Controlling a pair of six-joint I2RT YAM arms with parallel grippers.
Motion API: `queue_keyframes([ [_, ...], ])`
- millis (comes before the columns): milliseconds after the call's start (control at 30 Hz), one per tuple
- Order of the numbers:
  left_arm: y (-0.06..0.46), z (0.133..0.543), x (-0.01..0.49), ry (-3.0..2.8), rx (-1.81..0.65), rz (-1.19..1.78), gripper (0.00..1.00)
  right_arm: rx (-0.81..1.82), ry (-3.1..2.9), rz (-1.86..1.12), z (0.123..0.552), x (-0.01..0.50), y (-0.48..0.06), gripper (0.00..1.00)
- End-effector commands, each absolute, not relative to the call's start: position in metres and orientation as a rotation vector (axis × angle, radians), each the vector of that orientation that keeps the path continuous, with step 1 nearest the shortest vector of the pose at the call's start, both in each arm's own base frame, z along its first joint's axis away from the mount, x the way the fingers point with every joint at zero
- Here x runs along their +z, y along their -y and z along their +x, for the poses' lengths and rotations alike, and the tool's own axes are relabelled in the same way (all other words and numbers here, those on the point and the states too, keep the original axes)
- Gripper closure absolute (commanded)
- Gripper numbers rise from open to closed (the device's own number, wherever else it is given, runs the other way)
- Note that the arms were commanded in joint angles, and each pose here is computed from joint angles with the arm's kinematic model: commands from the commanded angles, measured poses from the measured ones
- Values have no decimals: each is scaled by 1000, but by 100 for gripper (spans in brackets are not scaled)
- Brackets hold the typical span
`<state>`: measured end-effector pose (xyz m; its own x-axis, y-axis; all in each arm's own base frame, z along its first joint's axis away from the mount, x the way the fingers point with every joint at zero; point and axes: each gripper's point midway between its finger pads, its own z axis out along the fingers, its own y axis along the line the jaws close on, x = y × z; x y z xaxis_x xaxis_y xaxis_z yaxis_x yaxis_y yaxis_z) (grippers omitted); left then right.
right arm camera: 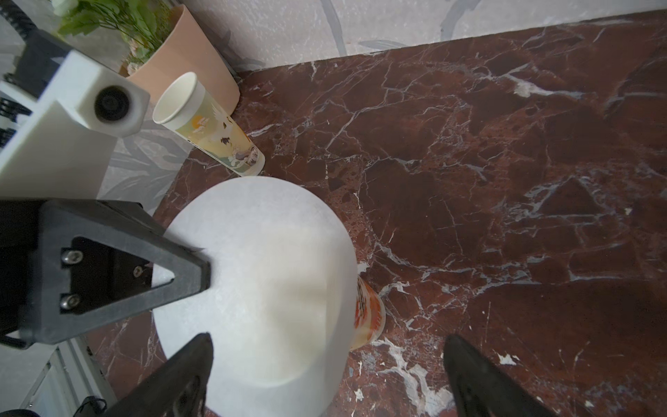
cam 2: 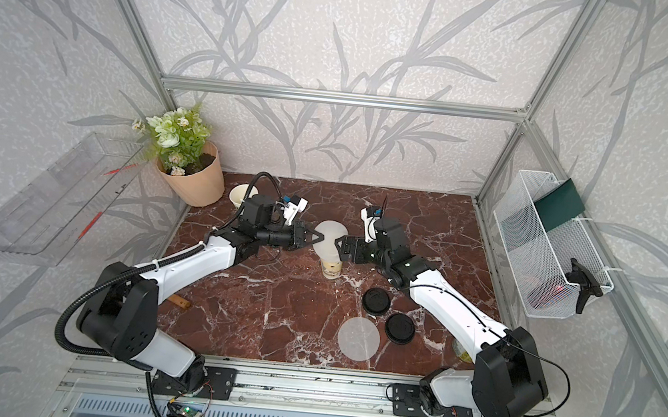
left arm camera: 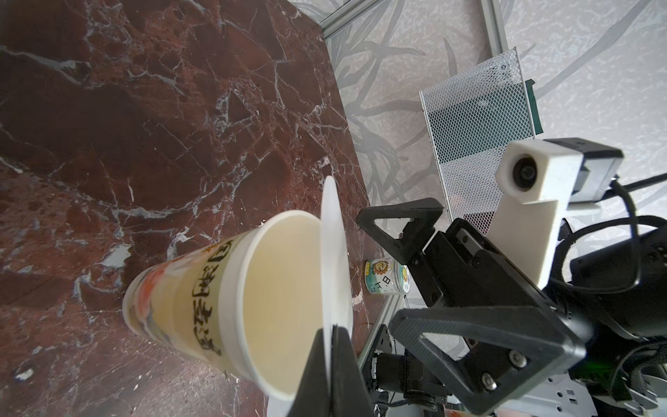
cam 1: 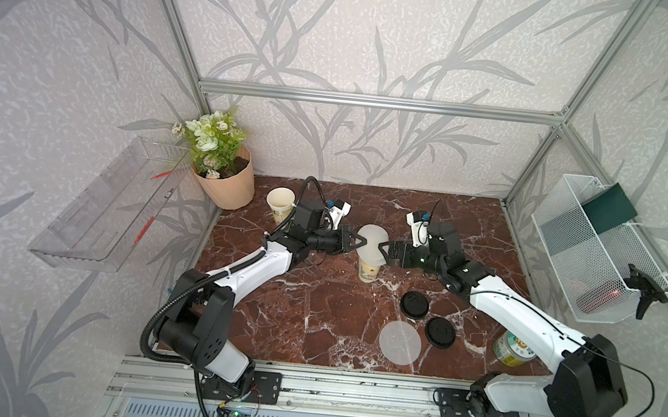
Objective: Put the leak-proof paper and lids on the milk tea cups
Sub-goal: Place the leak-proof paper at the cup.
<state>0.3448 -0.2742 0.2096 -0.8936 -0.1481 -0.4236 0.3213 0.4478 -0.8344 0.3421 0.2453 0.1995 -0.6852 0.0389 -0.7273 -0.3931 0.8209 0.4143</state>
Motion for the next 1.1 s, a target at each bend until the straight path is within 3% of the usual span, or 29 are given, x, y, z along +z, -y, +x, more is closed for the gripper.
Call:
queue_keyframes([
  [0, 270, 343, 208, -2267, -1444, 156, 100, 595, -2265, -274, 348, 191, -238, 1],
  [367, 261, 352, 200, -2287, -1426, 102, 97, 535, -2294, -280, 357, 181, -240, 1],
  [833, 252, 355, 194, -2299, -1409, 85, 69, 526, -2279, -265, 358, 184, -238, 1],
  [1067, 246, 355, 190, -2315, -1388, 69, 70, 508, -2261, -258, 359, 191, -233, 1],
])
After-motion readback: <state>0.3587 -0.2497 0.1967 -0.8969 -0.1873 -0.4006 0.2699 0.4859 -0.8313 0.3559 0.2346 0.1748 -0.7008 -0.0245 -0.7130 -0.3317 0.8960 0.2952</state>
